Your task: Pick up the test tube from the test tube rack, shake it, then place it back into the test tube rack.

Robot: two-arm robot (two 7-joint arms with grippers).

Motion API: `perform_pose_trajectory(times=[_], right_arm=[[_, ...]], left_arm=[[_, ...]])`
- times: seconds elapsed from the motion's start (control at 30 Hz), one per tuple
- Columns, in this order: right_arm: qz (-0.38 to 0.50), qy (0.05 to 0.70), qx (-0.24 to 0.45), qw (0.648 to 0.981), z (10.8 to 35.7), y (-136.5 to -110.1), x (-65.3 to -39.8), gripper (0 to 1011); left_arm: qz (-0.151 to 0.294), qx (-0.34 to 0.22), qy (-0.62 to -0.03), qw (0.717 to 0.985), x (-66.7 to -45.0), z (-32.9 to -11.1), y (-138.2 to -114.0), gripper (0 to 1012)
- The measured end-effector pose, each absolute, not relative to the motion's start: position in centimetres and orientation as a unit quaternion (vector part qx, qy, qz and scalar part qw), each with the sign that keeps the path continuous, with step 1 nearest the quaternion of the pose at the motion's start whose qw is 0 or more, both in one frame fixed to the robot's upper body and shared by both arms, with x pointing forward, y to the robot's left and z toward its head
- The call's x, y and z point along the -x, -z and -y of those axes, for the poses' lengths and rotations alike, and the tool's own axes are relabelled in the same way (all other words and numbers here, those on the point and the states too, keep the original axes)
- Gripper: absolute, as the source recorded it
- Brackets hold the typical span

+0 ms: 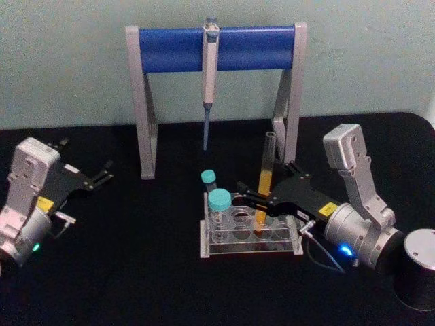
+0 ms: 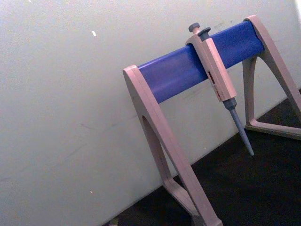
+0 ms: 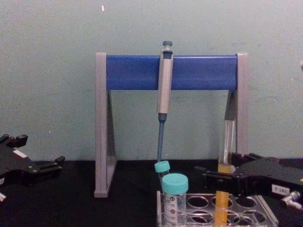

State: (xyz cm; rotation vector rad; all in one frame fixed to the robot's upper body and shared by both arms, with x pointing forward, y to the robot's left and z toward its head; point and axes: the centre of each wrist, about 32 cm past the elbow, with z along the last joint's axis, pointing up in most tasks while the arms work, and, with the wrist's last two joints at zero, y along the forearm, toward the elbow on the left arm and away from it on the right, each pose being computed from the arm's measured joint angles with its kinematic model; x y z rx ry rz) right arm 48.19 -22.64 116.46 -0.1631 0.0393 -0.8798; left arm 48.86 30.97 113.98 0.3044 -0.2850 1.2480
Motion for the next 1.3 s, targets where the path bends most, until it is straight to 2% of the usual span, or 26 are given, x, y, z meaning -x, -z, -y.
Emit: perform_pose_trajectory(times=[0.2, 0.5, 0.7, 0.97, 1.3], right_arm=[[-0.022, 0.432, 0.076, 0.898, 23.6, -116.5, -47.8, 1000], [-0.020, 0.454, 0.059, 0.889, 26.6, -116.8, -45.5, 1000], [0.010, 0.507, 0.045, 0.860, 27.9, -116.0, -44.0, 1000], [0.038, 0.561, 0.057, 0.825, 28.0, -113.3, -43.4, 1000], [0.027, 0.586, 0.075, 0.807, 27.3, -110.9, -43.5, 1000]], left_arm=[[0.132, -0.141, -0.580, 0.791, -48.9, -31.0, -114.0, 1001], [0.132, -0.141, -0.580, 0.791, -48.9, -31.0, -114.0, 1001], [0.132, -0.141, -0.580, 0.791, -48.9, -31.0, -114.0, 1001], [0.132, -0.141, -0.580, 0.791, -48.9, -31.0, -114.0, 1001], [0.132, -0.141, -0.580, 0.791, -48.9, -31.0, -114.0, 1001]])
